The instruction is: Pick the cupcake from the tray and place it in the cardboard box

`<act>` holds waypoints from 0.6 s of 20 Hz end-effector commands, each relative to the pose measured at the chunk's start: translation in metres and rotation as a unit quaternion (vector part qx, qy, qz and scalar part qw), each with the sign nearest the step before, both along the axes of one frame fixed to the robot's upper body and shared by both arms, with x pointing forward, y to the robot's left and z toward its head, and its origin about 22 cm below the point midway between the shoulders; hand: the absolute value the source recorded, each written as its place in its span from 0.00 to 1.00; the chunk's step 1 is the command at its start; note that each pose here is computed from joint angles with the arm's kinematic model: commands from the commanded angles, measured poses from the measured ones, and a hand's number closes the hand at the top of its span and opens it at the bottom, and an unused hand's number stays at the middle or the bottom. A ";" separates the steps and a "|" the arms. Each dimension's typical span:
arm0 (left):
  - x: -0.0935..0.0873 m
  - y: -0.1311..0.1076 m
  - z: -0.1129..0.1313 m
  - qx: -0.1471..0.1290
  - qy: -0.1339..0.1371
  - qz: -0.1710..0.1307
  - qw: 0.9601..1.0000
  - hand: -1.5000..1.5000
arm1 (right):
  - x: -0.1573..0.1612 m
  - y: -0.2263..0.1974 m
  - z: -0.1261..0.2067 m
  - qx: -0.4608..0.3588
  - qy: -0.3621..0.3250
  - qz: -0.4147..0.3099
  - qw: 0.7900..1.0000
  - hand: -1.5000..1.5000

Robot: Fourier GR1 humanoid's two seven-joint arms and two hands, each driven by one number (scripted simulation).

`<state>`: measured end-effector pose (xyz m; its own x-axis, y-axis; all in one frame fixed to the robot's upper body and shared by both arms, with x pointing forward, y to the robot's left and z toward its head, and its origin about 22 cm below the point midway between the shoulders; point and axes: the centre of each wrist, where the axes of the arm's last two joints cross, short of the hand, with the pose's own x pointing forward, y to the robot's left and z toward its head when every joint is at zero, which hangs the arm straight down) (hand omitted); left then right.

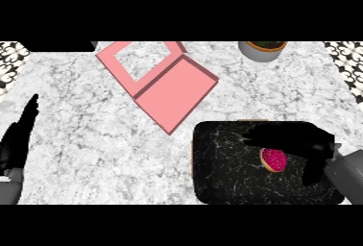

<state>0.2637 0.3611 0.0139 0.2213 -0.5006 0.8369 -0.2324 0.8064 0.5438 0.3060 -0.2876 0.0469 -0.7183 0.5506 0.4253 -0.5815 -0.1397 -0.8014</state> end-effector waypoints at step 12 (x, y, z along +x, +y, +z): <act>-0.002 -0.010 -0.008 -0.005 0.003 -0.006 1.000 0.50 | 0.004 0.024 -0.026 -0.005 -0.054 -0.024 0.998 1.00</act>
